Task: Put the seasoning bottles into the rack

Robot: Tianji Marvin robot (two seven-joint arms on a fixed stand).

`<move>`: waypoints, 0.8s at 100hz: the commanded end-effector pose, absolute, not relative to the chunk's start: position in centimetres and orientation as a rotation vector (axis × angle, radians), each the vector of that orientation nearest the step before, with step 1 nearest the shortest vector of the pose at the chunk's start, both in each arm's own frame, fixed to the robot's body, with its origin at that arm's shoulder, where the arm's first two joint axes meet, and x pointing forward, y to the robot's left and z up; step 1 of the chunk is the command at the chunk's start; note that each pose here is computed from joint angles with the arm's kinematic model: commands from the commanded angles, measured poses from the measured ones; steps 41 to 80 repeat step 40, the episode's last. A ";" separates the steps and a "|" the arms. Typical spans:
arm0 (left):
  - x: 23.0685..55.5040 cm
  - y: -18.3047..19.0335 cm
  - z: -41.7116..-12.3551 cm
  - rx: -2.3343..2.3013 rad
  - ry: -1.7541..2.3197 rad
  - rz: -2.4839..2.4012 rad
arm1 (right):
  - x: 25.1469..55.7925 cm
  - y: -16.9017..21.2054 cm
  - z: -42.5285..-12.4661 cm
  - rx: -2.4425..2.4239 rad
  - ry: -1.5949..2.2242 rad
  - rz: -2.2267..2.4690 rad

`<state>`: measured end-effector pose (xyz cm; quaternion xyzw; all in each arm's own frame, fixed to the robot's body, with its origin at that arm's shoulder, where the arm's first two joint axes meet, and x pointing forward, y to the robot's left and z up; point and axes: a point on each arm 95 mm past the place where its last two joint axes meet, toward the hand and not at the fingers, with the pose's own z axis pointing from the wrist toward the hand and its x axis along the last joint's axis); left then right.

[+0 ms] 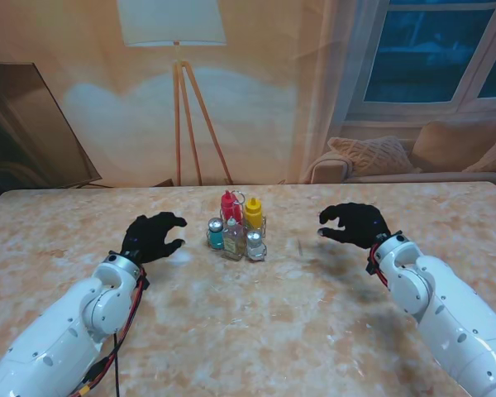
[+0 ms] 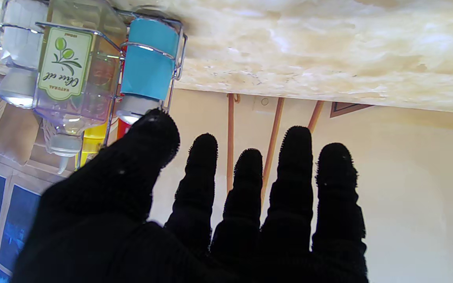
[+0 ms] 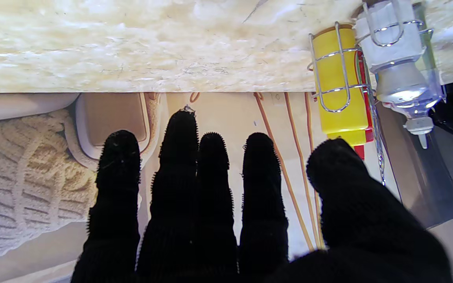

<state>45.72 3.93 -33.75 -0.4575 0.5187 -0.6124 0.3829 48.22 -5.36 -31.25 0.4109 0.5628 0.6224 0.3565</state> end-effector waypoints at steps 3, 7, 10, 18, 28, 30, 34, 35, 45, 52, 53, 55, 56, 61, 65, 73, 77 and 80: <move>45.4 3.4 -33.7 -1.168 1.333 -1.566 | 47.4 -4.9 -31.9 1.072 1.454 1.620; 45.4 3.3 -33.6 -1.169 1.332 -1.568 | 47.3 -5.0 -31.9 1.065 1.450 1.620; 45.4 3.2 -33.6 -1.170 1.331 -1.570 | 47.2 -5.0 -31.8 1.062 1.448 1.621; 45.5 2.9 -33.6 -1.173 1.340 -1.570 | 47.1 -5.0 -31.8 1.054 1.447 1.624; 45.6 2.6 -33.6 -1.179 1.350 -1.569 | 47.1 -5.1 -31.7 1.024 1.460 1.609; 45.6 2.6 -33.7 -1.180 1.352 -1.569 | 47.1 -5.1 -31.7 1.021 1.462 1.606; 45.6 2.5 -33.7 -1.181 1.354 -1.569 | 47.1 -5.1 -31.7 1.018 1.463 1.604; 45.6 2.5 -33.7 -1.181 1.355 -1.569 | 47.1 -5.1 -31.7 1.018 1.463 1.604; 45.5 2.5 -33.7 -1.182 1.355 -1.570 | 47.2 -5.1 -31.7 1.023 1.463 1.604; 45.5 2.5 -33.7 -1.182 1.355 -1.570 | 47.2 -5.1 -31.7 1.023 1.463 1.604; 45.5 2.5 -33.7 -1.182 1.355 -1.570 | 47.2 -5.1 -31.7 1.023 1.463 1.604; 45.5 2.5 -33.7 -1.182 1.355 -1.570 | 47.2 -5.1 -31.7 1.023 1.463 1.604; 45.5 2.5 -33.7 -1.182 1.355 -1.570 | 47.2 -5.1 -31.7 1.023 1.463 1.604; 45.5 2.5 -33.7 -1.182 1.355 -1.570 | 47.2 -5.1 -31.7 1.023 1.463 1.604; 45.5 2.5 -33.7 -1.182 1.355 -1.570 | 47.2 -5.1 -31.7 1.023 1.463 1.604; 45.5 2.5 -33.7 -1.182 1.355 -1.570 | 47.2 -5.1 -31.7 1.023 1.463 1.604; 45.5 2.5 -33.7 -1.182 1.355 -1.570 | 47.2 -5.1 -31.7 1.023 1.463 1.604; 45.5 2.5 -33.7 -1.182 1.355 -1.570 | 47.2 -5.1 -31.7 1.023 1.463 1.604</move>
